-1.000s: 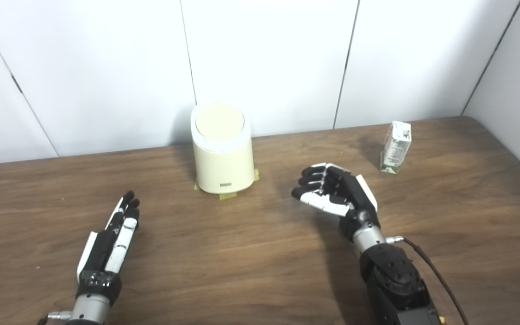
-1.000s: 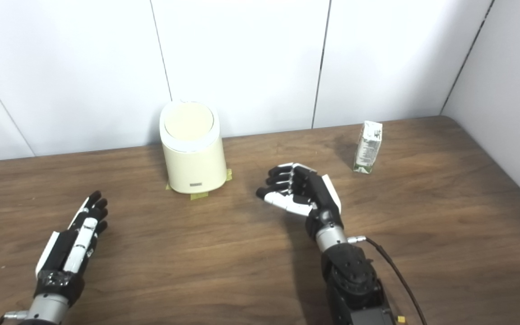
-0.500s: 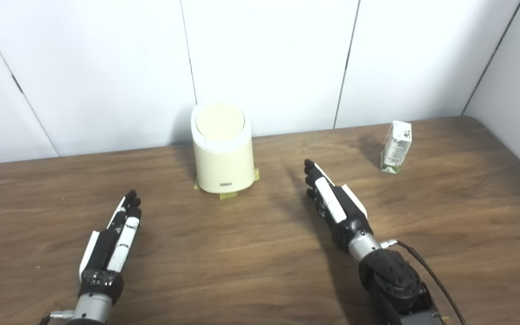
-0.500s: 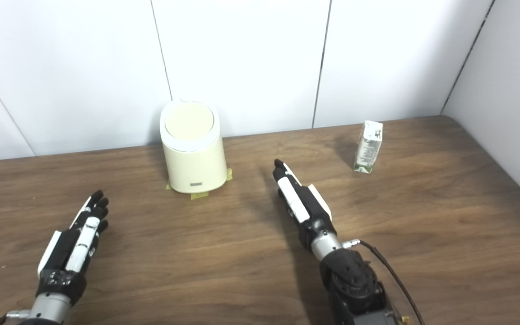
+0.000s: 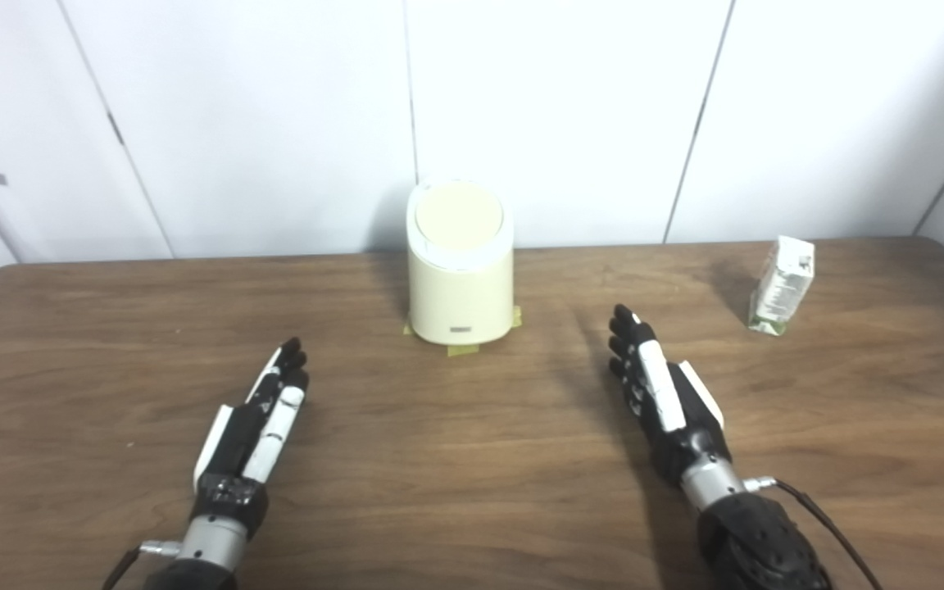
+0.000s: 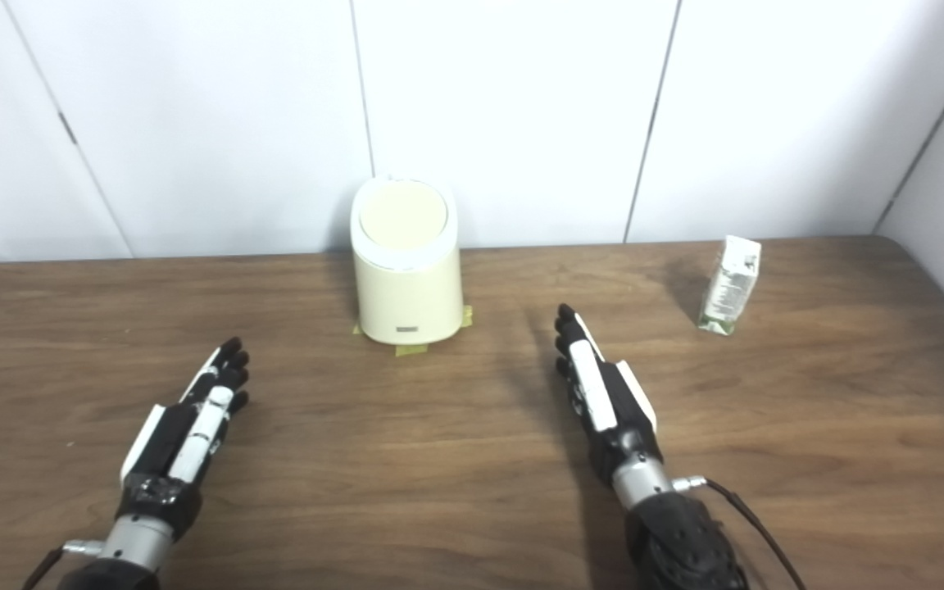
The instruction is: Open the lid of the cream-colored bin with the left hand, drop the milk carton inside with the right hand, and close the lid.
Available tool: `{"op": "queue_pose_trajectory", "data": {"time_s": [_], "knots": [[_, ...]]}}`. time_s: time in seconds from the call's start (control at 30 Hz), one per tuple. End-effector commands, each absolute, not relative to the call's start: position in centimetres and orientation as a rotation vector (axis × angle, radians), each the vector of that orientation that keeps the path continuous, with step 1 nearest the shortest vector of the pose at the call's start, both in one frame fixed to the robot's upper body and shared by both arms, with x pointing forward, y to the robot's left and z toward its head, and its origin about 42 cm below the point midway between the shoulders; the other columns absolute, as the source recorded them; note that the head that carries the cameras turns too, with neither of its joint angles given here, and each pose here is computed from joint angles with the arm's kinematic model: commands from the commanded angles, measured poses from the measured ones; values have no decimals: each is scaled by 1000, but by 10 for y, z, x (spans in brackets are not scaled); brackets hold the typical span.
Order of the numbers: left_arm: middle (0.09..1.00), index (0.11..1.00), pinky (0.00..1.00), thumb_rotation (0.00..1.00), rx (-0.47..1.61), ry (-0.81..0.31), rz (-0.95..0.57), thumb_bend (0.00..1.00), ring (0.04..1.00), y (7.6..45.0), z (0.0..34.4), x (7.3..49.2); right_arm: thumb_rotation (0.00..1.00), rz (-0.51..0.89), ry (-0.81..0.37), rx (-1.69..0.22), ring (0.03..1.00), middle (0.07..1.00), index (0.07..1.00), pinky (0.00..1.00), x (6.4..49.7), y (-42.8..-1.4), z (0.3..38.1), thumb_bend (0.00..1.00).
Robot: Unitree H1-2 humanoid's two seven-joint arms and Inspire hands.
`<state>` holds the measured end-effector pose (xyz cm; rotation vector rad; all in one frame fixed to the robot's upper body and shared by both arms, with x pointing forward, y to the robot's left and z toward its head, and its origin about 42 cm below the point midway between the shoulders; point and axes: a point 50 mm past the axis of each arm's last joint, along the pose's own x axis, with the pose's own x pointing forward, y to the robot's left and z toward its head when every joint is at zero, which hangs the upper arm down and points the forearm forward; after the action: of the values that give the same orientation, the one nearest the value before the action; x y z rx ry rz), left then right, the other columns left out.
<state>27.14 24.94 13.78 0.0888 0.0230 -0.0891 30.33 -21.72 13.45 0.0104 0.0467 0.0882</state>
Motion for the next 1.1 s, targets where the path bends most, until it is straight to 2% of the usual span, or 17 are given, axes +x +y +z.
{"op": "queue_pose_trajectory", "data": {"time_s": [0.0,0.13,0.3,0.53,0.7,0.8,0.9,0.97,1.07], "knots": [[982,989,963,798,94,-44,-92,548,986,246,150,272,1000,79,-35,9,1000,1000,1000,1000,302,-221,146,594],[984,993,975,794,104,-35,-93,525,985,245,145,267,1000,48,-49,-21,1000,1000,1000,1000,295,-223,143,562],[976,987,977,780,94,-22,-88,547,989,241,140,265,1000,37,-75,-41,1000,1000,1000,1000,289,-224,143,498],[981,990,993,773,88,-18,-90,511,995,238,139,268,1000,19,-88,-6,1000,1000,1000,978,286,-230,139,522],[991,1000,1000,779,103,-43,-103,515,1000,236,152,278,998,15,-81,-8,1000,1000,1000,969,286,-232,135,521],[978,1000,932,716,112,-74,-97,534,974,233,167,289,1000,19,-85,-17,1000,1000,1000,963,286,-233,135,528],[963,977,937,606,111,-88,-82,587,963,230,180,298,980,15,-81,-22,997,1000,1000,951,286,-233,134,531],[941,962,905,560,154,-97,-65,626,941,228,189,305,968,15,-81,-22,996,1000,1000,950,286,-233,133,517],[924,935,956,513,213,-122,-49,706,943,223,207,320,964,15,-82,-21,996,1000,1000,945,286,-233,131,499]]}}
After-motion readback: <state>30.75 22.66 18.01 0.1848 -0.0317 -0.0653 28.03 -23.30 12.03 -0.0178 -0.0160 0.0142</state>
